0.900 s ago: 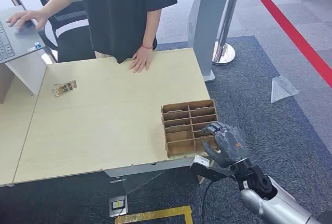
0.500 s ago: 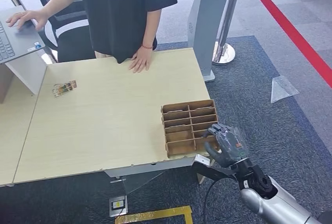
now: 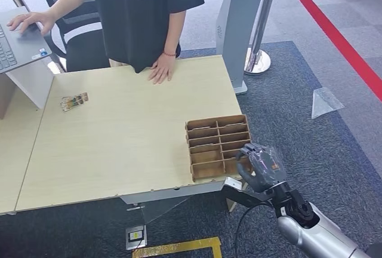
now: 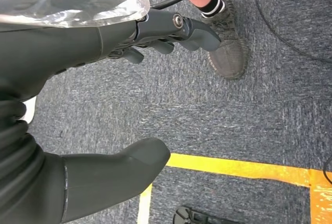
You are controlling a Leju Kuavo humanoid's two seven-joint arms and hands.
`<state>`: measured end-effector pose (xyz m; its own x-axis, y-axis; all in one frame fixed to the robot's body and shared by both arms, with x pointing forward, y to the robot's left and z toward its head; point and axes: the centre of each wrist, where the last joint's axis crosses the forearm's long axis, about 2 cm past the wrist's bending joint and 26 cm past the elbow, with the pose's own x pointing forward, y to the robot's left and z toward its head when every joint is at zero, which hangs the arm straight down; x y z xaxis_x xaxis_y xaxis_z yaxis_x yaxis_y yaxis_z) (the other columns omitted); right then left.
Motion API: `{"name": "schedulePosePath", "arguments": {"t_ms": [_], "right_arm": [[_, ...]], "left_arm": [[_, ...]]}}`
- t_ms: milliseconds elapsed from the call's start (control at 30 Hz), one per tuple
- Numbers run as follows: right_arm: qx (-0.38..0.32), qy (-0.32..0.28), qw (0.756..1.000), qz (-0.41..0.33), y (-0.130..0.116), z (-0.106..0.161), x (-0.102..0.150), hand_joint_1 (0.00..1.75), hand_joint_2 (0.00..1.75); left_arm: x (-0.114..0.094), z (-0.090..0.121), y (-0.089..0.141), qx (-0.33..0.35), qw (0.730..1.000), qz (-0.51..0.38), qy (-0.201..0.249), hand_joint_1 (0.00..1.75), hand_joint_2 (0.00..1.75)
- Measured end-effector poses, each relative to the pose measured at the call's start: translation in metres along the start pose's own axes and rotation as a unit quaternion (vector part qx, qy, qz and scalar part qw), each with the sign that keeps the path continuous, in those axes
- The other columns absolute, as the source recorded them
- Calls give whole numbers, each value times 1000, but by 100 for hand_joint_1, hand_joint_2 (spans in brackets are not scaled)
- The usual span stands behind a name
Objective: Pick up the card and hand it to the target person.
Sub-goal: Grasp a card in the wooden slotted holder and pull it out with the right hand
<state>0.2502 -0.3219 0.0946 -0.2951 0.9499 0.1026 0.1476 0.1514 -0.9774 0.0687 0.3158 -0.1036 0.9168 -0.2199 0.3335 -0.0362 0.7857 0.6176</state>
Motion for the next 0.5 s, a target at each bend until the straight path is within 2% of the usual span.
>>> {"name": "schedulePosePath", "arguments": {"t_ms": [167,300,500], "right_arm": [[3,-2,1000,4,0,0,0,80,175],[5,-2,1000,5,0,0,0,93,175],[6,-1,1000,6,1,0,0,94,175]], "left_arm": [[0,0,0,0,1000,-1,-1,0,175],[0,0,0,-1,1000,-2,-1,0,175],[0,1,-1,-1,1000,-1,-1,0,175]]}}
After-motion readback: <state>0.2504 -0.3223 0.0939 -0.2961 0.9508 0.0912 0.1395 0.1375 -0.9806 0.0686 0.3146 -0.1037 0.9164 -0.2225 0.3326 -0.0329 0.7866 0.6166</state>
